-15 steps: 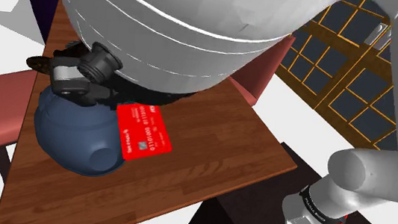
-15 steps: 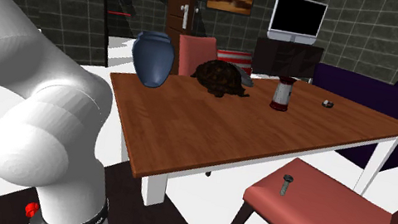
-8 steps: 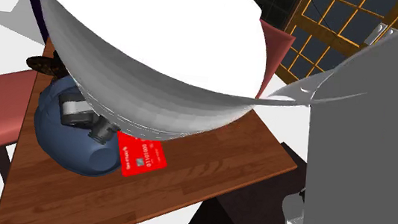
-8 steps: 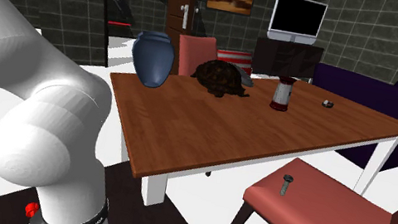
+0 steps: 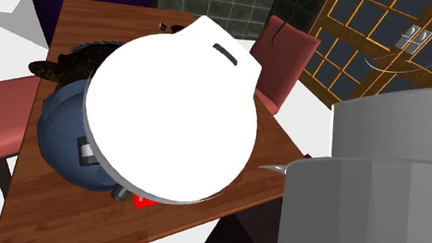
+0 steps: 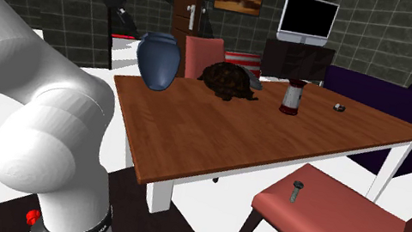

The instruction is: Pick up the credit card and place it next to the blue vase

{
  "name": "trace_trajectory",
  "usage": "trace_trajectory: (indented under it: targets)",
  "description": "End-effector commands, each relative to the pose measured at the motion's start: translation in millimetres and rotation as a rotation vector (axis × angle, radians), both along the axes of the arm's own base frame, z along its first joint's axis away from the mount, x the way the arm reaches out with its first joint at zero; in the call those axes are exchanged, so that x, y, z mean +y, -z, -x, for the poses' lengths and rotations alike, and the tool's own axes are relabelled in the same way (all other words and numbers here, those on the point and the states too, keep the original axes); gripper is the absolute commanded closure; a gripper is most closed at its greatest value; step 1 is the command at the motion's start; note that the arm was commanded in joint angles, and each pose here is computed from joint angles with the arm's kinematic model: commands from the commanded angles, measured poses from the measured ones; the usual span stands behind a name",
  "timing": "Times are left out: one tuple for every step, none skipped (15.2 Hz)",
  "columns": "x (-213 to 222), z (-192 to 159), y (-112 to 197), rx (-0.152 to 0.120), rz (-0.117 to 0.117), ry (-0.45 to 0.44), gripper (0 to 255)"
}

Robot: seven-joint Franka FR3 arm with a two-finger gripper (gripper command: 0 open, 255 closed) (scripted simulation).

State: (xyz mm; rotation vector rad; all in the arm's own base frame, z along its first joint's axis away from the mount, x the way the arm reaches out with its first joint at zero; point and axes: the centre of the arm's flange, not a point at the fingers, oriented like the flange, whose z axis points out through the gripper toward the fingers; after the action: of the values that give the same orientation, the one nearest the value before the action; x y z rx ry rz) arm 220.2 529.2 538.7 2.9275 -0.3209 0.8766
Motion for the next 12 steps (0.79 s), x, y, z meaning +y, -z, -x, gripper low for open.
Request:
trace_trajectory:
  targets:
    - [0.1,-0.6,11.2,0.0,0.0,0.0,255]
    - [0.1,-0.6,16.5,0.0,0.0,0.0,255]
    - [0.1,-0.6,21.8,0.0,0.0,0.0,255]
    - [0.1,-0.6,27.0,0.0,0.0,0.0,255]
    - [0.1,-0.6,32.3,0.0,0.0,0.0,255]
    - [0.1,-0.6,37.6,0.0,0.0,0.0,255]
    - [0.1,-0.6,42.9,0.0,0.0,0.0,255]
    - [0.1,-0.6,48.2,0.0,0.0,0.0,255]
    - [0.1,-0.6,53.4,0.0,0.0,0.0,255]
    - [0.1,-0.6,58.7,0.0,0.0,0.0,255]
    - [0.1,-0.6,64.0,0.0,0.0,0.0,255]
    - [0.1,-0.6,69.3,0.0,0.0,0.0,255]
